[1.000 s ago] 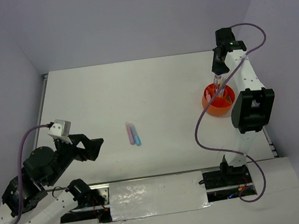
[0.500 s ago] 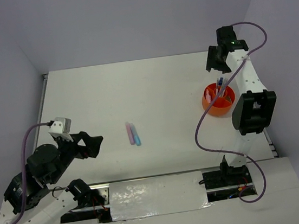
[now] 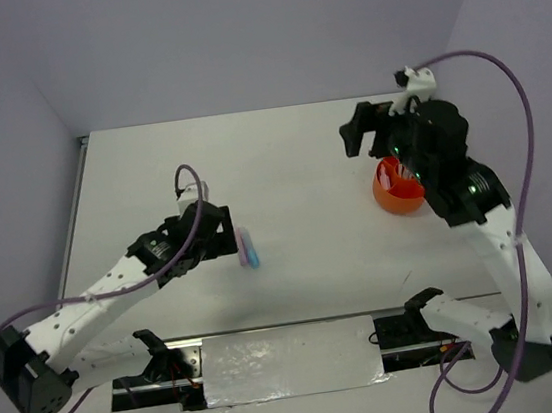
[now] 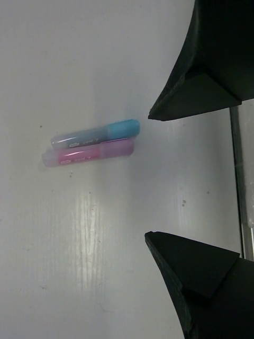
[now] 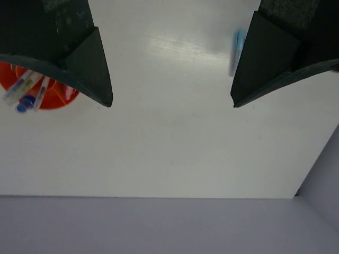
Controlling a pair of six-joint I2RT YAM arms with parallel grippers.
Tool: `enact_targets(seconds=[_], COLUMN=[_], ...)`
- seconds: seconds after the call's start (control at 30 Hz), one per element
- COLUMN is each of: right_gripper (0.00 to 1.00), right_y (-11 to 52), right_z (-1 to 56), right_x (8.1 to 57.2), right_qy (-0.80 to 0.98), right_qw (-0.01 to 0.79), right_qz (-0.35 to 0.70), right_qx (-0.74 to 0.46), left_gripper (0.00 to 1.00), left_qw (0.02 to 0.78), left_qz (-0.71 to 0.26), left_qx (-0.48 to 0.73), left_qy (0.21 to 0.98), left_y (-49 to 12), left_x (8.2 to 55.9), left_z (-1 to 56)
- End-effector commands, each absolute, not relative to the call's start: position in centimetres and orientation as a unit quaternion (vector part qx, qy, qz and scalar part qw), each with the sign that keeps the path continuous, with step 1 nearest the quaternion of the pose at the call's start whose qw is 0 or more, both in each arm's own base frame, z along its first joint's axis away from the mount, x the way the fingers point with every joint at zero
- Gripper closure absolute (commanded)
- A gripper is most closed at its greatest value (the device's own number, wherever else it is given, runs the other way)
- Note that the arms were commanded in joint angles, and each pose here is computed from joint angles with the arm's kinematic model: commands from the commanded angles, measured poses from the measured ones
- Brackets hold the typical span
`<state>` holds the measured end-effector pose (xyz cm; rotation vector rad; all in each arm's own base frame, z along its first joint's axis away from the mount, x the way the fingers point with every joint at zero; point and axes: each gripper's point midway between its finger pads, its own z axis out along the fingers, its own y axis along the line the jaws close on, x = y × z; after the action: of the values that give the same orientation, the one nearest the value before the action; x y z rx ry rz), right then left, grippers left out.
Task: Sort the stationery into containers
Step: Place the stationery in the storage box, then pick up the pen from the center of the board.
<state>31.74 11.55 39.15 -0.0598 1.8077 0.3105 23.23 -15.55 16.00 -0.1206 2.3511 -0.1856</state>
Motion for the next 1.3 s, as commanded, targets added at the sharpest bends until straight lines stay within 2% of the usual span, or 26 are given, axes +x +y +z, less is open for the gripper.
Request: enact_targets(seconds=[0.0,0.03,0.17,0.33,0.43,0.97,1.07,1.17,1.23,1.27], right_gripper=[0.00,0.01,0.17,0.28,0.30,0.30,0.30,0.25,0.13,0.01], right_y=[12.2,12.6,13.2,13.6,13.8,15.0,15.1,15.3,15.5,15.6], right_z=[37.5,36.9,33.9,32.9,32.8,31.4,31.2,30.8,30.5,30.3], right_x=[30.5,29.9,27.7,26.2,25.7,25.0,24.9,24.9,24.9,24.8], right_qy=[0.763,0.767,0.795,0.795,0.793,0.791,0.792,0.793,0.789,0.787], right_qw=[0.617,0.607,0.565,0.557,0.556,0.542,0.539,0.537,0.539,0.540], right_qz=[0.193,0.205,0.221,0.235,0.242,0.272,0.274,0.276,0.282,0.285], right_qx=[-0.005,-0.005,-0.030,-0.055,-0.064,-0.083,-0.085,-0.086,-0.090,-0.092], left_gripper=[0.03,0.04,0.06,0.08,0.14,0.21,0.24,0.36,0.43,0.49], left_qw=[0.394,0.388,0.346,0.313,0.303,0.282,0.276,0.271,0.269,0.267], left_qz=[-0.086,-0.094,-0.078,-0.063,-0.057,0.019,0.020,0.022,0.020,0.020], left_qx=[-0.097,-0.092,-0.077,-0.069,-0.072,-0.094,-0.097,-0.102,-0.103,-0.104], left_qy=[0.910,0.912,0.932,0.945,0.948,0.955,0.956,0.957,0.957,0.958], left_y=[-17.0,-17.7,-18.5,-19.7,-20.0,-18.1,-17.7,-17.3,-17.1,-16.9], left_x=[26.8,27.5,29.6,30.5,30.7,31.4,31.2,30.9,30.7,30.6], left_z=[16.2,15.7,12.5,9.0,7.9,3.4,2.6,1.8,1.6,1.2])
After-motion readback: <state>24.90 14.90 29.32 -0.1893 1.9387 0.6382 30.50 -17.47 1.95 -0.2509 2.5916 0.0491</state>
